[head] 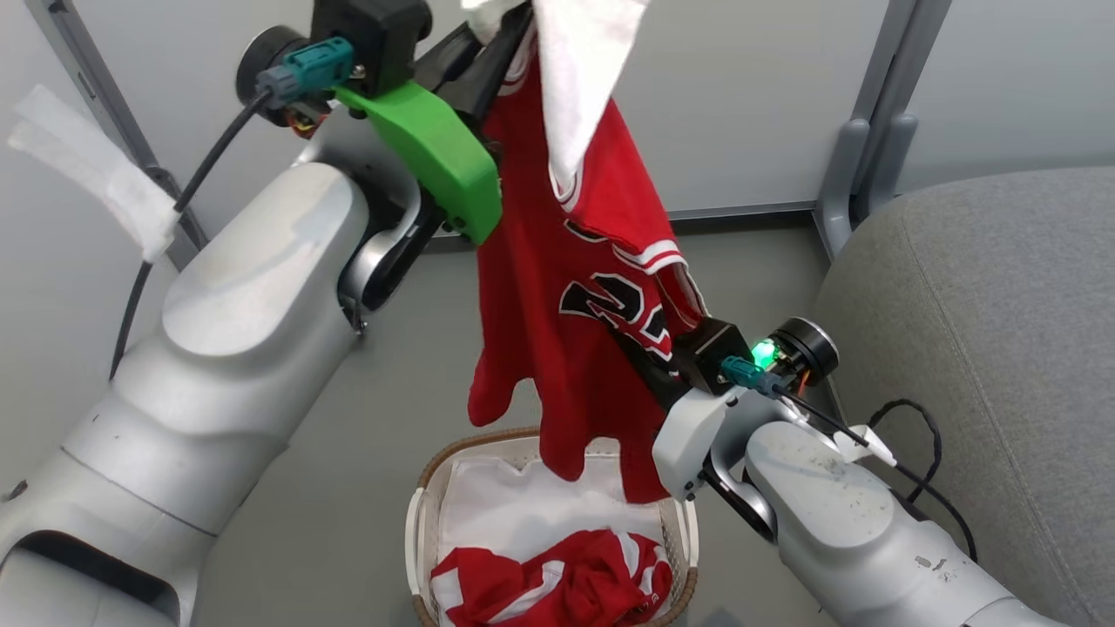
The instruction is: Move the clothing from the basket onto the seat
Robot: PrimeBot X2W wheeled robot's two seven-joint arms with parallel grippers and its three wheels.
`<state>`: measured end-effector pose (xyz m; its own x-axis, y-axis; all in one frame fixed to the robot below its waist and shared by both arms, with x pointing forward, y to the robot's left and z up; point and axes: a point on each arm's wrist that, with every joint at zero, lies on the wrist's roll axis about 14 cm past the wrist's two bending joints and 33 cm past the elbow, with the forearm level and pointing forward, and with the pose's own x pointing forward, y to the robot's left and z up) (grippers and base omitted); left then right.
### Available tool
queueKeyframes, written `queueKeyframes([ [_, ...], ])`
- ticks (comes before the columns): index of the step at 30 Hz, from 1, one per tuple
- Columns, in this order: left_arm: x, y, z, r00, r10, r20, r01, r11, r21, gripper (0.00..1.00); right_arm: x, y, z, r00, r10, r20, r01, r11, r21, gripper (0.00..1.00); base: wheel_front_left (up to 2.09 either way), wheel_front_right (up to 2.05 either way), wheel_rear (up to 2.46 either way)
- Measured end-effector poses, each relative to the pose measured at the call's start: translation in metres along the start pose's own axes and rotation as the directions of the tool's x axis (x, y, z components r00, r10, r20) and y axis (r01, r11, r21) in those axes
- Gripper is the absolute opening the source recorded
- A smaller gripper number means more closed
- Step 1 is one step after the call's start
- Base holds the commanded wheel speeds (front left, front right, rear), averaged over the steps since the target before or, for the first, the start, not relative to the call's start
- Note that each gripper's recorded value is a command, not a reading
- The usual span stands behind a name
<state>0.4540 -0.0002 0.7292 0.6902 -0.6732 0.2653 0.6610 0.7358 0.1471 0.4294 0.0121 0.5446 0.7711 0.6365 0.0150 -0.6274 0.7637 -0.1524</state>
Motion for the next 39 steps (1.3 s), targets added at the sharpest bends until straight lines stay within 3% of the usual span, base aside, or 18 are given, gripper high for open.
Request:
queueKeyframes([
  [7, -0.011, 0.024, -0.041, 0.994, 0.081, -0.079, -0.086, 0.995, -0.052, 0.00, -0.013, -0.010, 0.007, 0.997, -0.056, 0.044, 0.055, 0.998, 0.030, 0.00, 0.00, 0.00, 0.00],
  [9, -0.012, 0.022, -0.051, 0.993, 0.084, -0.083, -0.090, 0.994, -0.066, 0.50, -0.018, -0.017, 0.012, 0.995, -0.083, 0.063, 0.080, 0.996, 0.042, 0.00, 0.00, 0.00, 0.00],
  [10, -0.013, 0.022, -0.055, 0.993, 0.085, -0.086, -0.092, 0.993, -0.073, 1.00, -0.019, -0.020, 0.014, 0.993, -0.094, 0.070, 0.091, 0.995, 0.043, 0.00, 0.00, 0.00, 0.00],
  [18, -0.021, -0.002, -0.094, 0.992, 0.041, -0.120, -0.057, 0.990, -0.129, 1.00, -0.040, -0.064, 0.036, 0.962, -0.233, 0.144, 0.227, 0.972, 0.056, 0.00, 0.00, 0.00, 0.00],
  [27, -0.029, -0.053, -0.131, 0.985, -0.077, -0.152, 0.044, 0.977, -0.209, 1.00, -0.081, -0.126, 0.038, 0.908, -0.392, 0.150, 0.394, 0.919, 0.015, 0.00, 0.00, 0.00, 0.00],
  [34, -0.030, -0.094, -0.154, 0.970, -0.169, -0.172, 0.119, 0.956, -0.267, 1.00, -0.129, -0.176, 0.036, 0.845, -0.518, 0.137, 0.527, 0.849, -0.042, 0.00, 0.00, 0.00, 0.00],
  [39, -0.023, -0.130, -0.169, 0.948, -0.263, -0.180, 0.201, 0.931, -0.305, 1.00, -0.173, -0.206, 0.037, 0.783, -0.607, 0.136, 0.619, 0.781, -0.080, 0.00, 0.00, 0.00, 0.00],
])
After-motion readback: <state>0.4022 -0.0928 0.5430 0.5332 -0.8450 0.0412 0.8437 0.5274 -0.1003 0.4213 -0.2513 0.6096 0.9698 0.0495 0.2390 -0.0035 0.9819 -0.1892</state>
